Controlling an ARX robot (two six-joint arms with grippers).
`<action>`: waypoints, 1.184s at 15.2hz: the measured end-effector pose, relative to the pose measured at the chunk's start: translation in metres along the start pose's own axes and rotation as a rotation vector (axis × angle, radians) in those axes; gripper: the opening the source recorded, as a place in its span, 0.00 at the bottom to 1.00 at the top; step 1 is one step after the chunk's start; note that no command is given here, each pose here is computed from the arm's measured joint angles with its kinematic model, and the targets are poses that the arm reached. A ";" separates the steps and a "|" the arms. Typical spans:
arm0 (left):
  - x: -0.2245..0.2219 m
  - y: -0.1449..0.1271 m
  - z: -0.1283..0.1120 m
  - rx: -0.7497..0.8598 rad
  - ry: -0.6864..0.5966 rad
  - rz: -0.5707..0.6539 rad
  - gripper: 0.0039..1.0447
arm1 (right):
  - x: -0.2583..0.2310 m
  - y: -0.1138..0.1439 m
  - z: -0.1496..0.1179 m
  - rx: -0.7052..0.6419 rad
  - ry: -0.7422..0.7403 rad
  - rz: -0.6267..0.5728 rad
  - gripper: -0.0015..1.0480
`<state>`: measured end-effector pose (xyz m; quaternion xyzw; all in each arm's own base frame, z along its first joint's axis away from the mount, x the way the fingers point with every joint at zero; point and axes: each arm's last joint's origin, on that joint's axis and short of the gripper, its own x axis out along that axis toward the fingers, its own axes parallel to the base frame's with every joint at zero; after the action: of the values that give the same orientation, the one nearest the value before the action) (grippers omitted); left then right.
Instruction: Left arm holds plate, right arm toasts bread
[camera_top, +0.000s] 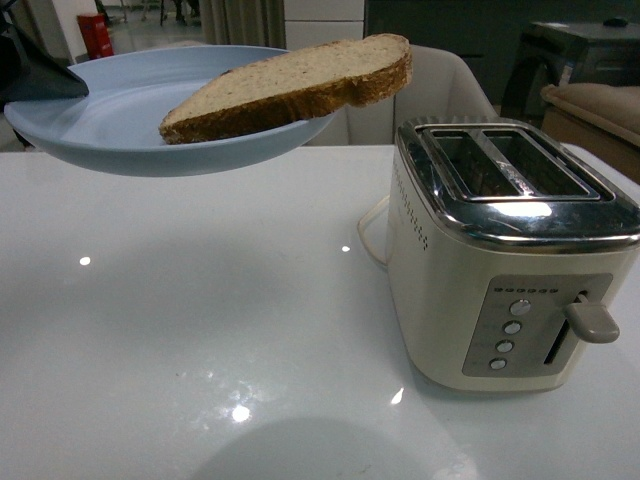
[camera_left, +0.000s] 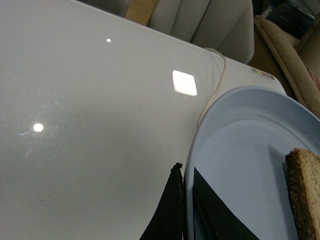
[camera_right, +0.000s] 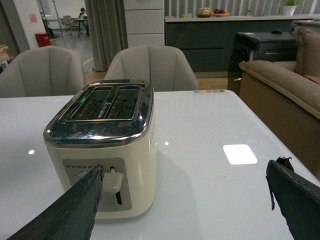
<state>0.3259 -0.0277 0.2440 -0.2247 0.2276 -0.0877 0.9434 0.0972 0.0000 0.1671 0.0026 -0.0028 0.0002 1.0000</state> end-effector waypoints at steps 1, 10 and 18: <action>0.000 0.000 0.000 0.000 0.000 0.000 0.02 | 0.000 0.000 0.000 0.000 0.000 0.000 0.94; 0.000 0.000 0.000 0.000 0.000 0.000 0.02 | 0.004 -0.001 -0.002 -0.073 0.166 -0.188 0.94; 0.001 0.001 0.000 -0.001 0.001 0.003 0.02 | 0.068 0.007 0.094 -0.104 -0.032 -0.154 0.94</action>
<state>0.3264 -0.0268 0.2431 -0.2249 0.2286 -0.0865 0.9432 0.1648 0.0066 0.2620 -0.0492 -0.0185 -0.0771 0.9956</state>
